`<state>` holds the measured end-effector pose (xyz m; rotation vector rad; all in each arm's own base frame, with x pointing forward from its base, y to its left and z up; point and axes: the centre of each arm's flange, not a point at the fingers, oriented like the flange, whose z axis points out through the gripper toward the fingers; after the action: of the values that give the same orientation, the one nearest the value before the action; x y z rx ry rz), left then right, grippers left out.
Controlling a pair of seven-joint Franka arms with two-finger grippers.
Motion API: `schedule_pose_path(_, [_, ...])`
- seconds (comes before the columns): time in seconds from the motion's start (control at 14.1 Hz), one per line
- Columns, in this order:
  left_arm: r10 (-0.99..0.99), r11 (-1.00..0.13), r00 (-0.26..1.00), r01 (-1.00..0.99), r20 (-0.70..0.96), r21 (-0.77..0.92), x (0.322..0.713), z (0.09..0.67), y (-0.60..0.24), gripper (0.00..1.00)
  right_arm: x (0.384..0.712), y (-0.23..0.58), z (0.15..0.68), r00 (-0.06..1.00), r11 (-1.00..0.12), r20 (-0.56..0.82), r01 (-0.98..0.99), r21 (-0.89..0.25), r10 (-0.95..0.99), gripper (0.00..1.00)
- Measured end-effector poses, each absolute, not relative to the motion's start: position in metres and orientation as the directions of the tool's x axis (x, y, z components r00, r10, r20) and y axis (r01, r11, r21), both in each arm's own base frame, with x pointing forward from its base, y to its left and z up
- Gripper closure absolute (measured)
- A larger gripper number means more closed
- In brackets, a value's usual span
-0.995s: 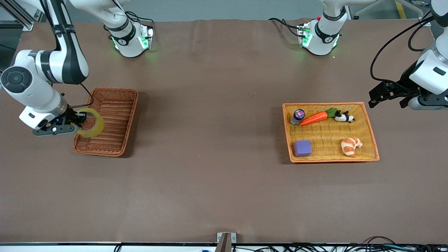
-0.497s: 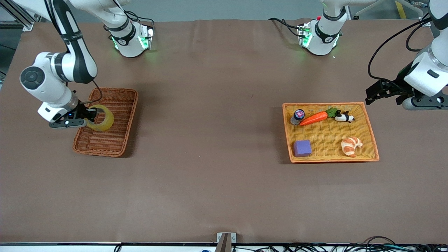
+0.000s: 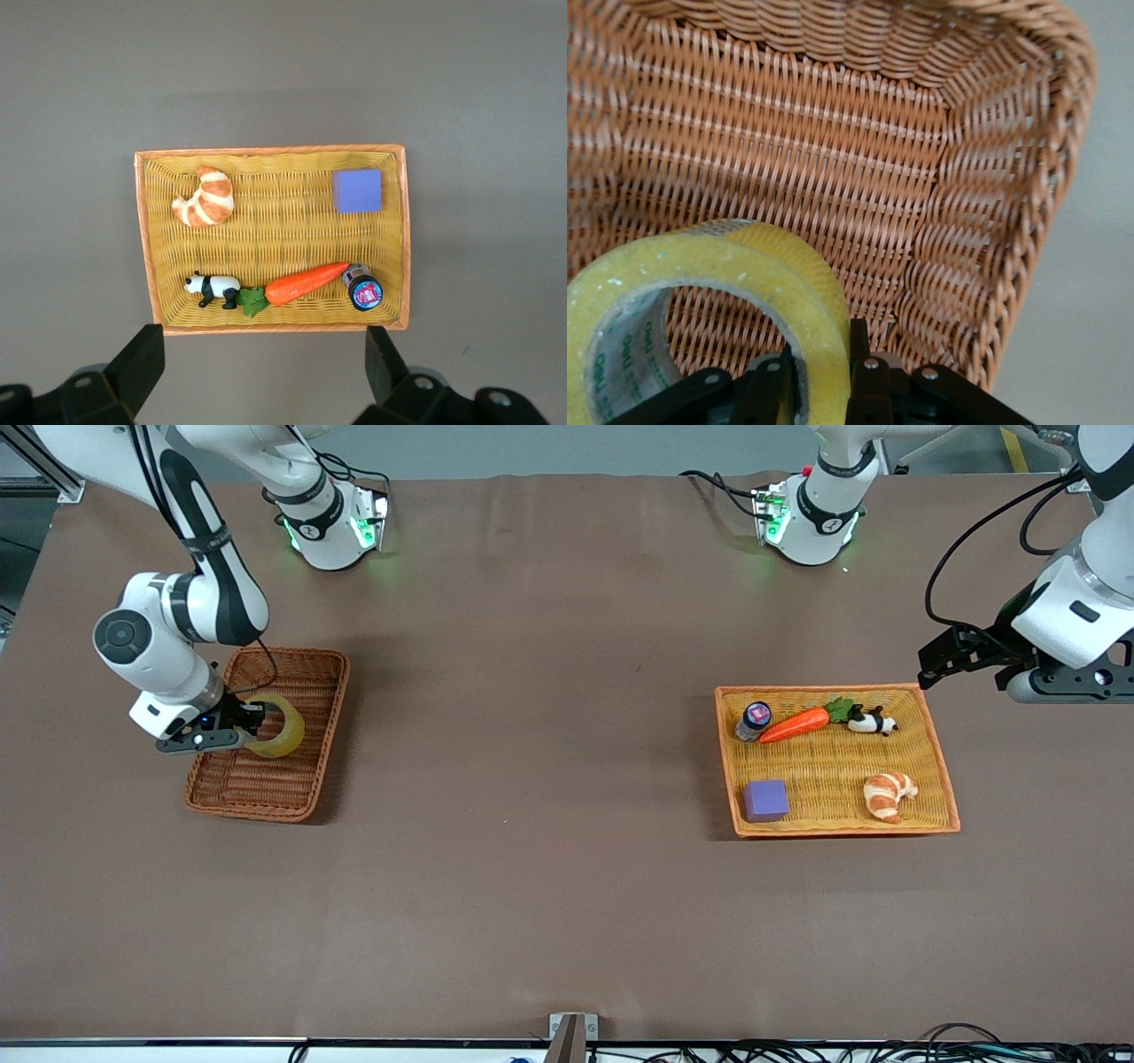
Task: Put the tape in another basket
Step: 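Lower the tape into the basket and open the right gripper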
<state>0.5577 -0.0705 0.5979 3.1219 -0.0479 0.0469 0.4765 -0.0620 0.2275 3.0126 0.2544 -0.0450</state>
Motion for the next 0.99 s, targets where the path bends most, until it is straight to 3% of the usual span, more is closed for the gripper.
schedule_pose_path(0.28, [-0.033,-0.999,0.999,-0.033,0.026,0.018,0.559,0.596,-0.072,0.0,0.476,-0.055,0.218,0.982,-0.976,-0.057,0.186,0.114,0.181,0.74])
schedule_pose_path(0.57, [-0.031,-0.999,0.999,-0.031,0.014,0.019,0.562,0.588,-0.071,0.0,0.478,-0.051,0.218,0.982,-0.976,-0.054,0.187,0.113,0.181,0.34])
schedule_pose_path(0.78, [-0.03,-0.999,0.999,-0.03,0.012,0.019,0.565,0.585,-0.07,0.0,0.498,-0.047,0.246,0.992,-0.989,-0.008,0.125,0.077,0.125,0.04])
schedule_pose_path(0.99, [-0.028,-0.999,0.999,-0.029,0.022,0.021,0.568,0.584,-0.07,0.0,0.537,-0.054,0.331,0.997,-0.996,0.034,0.073,0.053,0.075,0.0])
